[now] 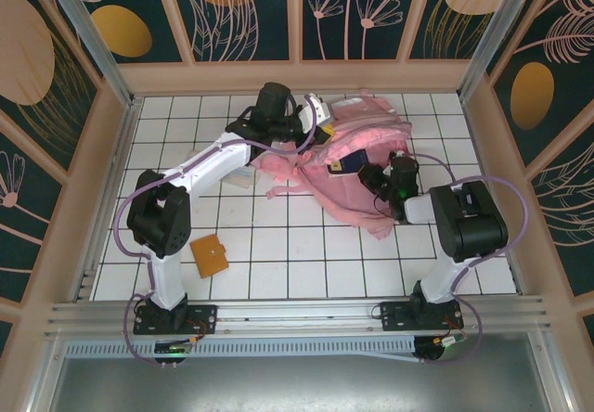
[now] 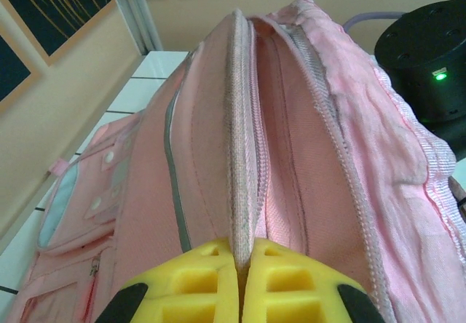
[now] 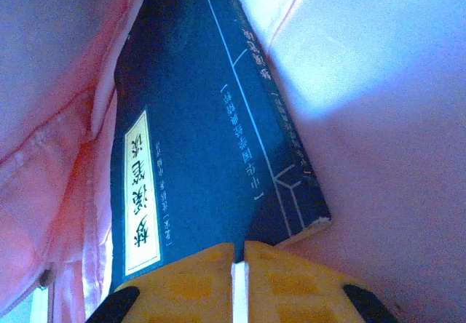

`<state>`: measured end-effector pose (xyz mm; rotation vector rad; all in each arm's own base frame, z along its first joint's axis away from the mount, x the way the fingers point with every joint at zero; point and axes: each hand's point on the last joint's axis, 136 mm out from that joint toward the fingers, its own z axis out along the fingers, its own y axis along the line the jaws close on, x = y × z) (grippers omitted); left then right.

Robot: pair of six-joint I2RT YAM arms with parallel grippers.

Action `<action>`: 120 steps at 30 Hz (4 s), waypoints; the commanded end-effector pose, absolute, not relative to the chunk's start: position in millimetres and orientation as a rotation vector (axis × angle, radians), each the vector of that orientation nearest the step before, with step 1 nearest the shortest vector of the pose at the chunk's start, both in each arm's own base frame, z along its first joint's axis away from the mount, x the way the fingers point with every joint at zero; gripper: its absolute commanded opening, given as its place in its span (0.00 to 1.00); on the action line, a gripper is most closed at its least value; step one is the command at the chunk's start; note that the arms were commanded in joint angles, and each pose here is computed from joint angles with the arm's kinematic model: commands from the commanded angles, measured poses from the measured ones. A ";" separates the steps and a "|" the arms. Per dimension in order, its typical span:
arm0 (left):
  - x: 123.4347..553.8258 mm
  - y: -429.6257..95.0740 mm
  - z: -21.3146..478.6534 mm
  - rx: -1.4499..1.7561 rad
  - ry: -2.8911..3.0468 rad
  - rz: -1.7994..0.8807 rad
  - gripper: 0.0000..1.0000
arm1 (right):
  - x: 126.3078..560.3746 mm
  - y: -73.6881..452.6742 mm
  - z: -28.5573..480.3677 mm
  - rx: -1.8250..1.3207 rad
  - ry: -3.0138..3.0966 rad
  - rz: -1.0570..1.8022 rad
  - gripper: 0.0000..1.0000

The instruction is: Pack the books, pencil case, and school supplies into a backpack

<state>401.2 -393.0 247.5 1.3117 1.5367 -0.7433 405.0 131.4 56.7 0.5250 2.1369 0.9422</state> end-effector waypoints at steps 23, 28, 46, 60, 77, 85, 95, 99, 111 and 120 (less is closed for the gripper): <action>390.8 -407.3 214.5 1.504 1.605 -0.662 0.05 | 308.9 87.9 141.4 0.535 2.144 0.763 0.39; 374.4 -432.0 188.8 1.597 1.634 -0.655 0.25 | 282.1 71.1 169.5 0.472 2.159 0.629 0.40; 464.4 -275.4 131.2 0.026 2.546 -0.573 0.65 | 295.0 141.8 132.4 0.067 2.485 0.603 0.49; 452.0 -273.5 45.2 -0.494 2.678 -0.636 0.63 | 290.5 141.0 102.5 0.037 2.531 0.491 0.49; 386.5 -313.2 85.4 -0.441 2.584 -0.874 0.00 | 433.8 54.1 59.5 0.291 2.384 0.252 0.32; 365.6 -340.8 97.7 -0.440 2.581 -0.996 0.00 | 454.4 64.9 126.1 0.357 2.330 0.394 0.50; 374.1 -352.2 136.7 -0.557 2.498 -1.139 0.00 | 298.5 119.8 149.3 0.298 2.361 0.559 0.53; 374.0 -355.4 152.1 -0.558 2.481 -1.179 0.00 | 260.6 166.4 143.7 0.131 2.359 0.734 0.49; 368.4 -354.2 169.8 -0.544 2.465 -1.215 0.00 | 305.1 238.2 126.1 -0.049 2.301 0.675 0.49; 363.9 -357.0 169.5 -0.553 2.470 -1.252 0.00 | 346.8 263.8 115.4 0.025 2.201 0.631 0.51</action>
